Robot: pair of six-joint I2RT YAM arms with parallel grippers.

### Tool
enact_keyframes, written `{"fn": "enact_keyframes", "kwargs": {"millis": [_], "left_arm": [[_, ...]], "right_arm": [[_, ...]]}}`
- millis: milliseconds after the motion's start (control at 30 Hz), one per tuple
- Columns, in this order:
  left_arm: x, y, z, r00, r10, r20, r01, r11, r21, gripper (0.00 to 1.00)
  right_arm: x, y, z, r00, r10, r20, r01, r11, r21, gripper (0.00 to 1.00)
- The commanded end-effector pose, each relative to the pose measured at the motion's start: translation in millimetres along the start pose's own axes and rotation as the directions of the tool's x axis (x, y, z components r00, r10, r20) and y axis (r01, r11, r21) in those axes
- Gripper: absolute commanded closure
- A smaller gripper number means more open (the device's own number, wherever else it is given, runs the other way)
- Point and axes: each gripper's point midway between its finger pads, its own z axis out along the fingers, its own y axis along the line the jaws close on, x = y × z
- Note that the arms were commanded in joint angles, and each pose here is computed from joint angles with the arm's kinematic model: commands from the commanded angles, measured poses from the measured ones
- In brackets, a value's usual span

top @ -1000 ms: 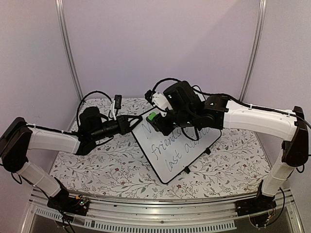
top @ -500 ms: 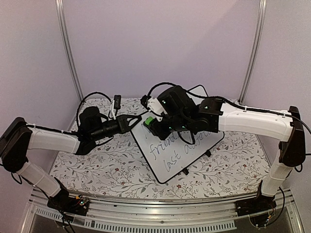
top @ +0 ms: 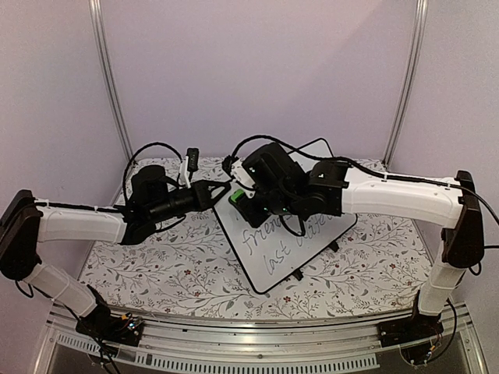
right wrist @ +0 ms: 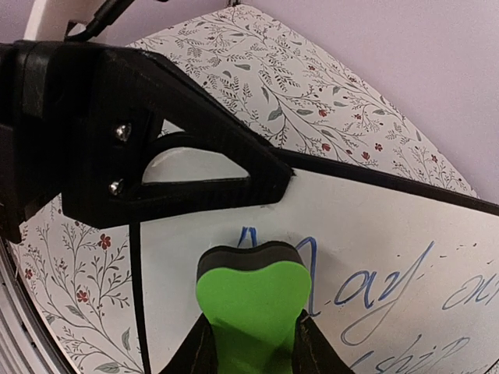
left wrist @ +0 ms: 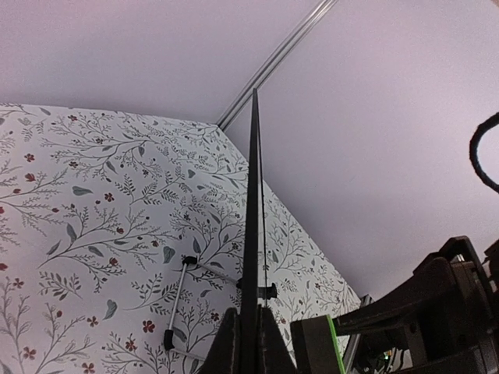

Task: Erase the whiteboard
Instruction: Hold the whiteboard at the center of the board, then erase the whiteboard at the center of the board.

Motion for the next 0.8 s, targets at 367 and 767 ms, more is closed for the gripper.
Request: {"fn": "enact_keyframes", "kwargs": {"millis": [367, 767], "left_arm": [[-6.1, 3.2, -1.9, 0.997, 0.059, 0.054, -0.057, 0.997, -0.042, 1.00], [-2.6, 0.3, -2.3, 0.996, 0.065, 0.054, -0.063, 0.997, -0.037, 1.00]], "right_arm": [[-11.9, -9.1, -7.3, 0.999, 0.040, 0.023, -0.041, 0.998, 0.057, 0.69], [-18.2, -4.1, 11.0, 1.000, 0.021, 0.005, -0.021, 0.997, 0.073, 0.68]]}}
